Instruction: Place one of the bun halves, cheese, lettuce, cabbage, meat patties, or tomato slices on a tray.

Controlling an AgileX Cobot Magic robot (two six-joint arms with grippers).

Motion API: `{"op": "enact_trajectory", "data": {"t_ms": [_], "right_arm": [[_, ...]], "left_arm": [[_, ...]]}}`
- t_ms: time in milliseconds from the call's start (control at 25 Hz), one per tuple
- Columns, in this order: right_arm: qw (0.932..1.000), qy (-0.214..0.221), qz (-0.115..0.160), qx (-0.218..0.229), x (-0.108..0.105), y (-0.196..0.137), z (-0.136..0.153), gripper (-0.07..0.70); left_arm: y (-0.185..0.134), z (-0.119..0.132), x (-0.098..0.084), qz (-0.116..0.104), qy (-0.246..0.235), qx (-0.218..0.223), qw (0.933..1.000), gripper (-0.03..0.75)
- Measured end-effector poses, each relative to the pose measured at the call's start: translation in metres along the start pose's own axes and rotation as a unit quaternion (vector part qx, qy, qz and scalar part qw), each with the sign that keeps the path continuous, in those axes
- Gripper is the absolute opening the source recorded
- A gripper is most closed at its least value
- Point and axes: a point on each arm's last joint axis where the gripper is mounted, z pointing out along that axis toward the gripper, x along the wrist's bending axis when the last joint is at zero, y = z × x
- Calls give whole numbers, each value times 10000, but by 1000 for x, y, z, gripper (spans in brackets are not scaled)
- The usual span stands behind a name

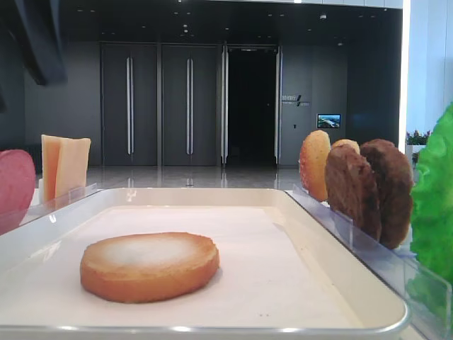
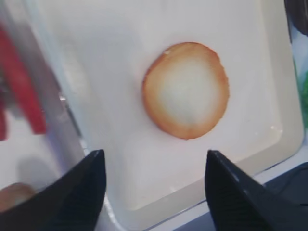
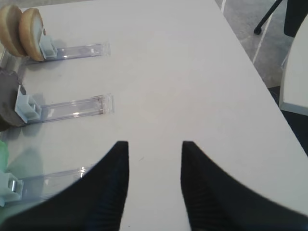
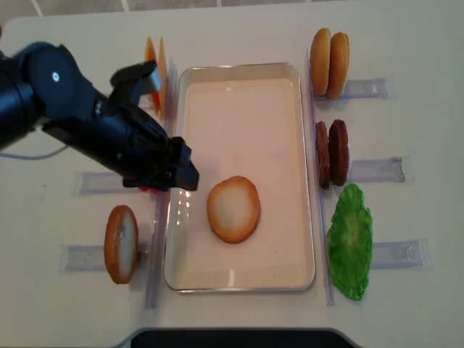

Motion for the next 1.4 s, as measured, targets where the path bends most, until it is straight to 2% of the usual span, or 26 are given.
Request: {"op": "enact_trajectory", "data": {"t_ms": [120,240,400,480,680,840,920,1040,1200,1320,1400], "right_arm": [[10000,0,0,0,0,0,0,284],[10000,0,0,0,0,0,0,284],[10000,0,0,0,0,0,0,284],[10000,0,0,0,0,0,0,284],[10000,0,0,0,0,0,0,284],[10000,0,0,0,0,0,0,284],[10000,0,0,0,0,0,0,284],[10000,0,0,0,0,0,0,284],[10000,0,0,0,0,0,0,284],[10000,0,0,0,0,0,0,284],[10000,0,0,0,0,0,0,284]], "left_arm": [[5,-35,2,258,686,-161,9972,492],[6,-62,4,377,1232,-267,9913,491],[1,-74,13,436,1884,43,9811,491],[-1,-76,19,378,2043,161,9781,491],[0,-87,51,-2,2280,259,9733,460],[-4,-101,87,-649,2525,309,9649,449],[-6,-106,98,-828,2583,313,9620,445],[-7,-107,100,-797,2563,349,9627,444],[-11,-109,94,-655,2302,296,9705,444],[-29,-116,83,-535,2109,106,9760,444],[-49,-119,78,-480,2064,6,9773,444]]}}
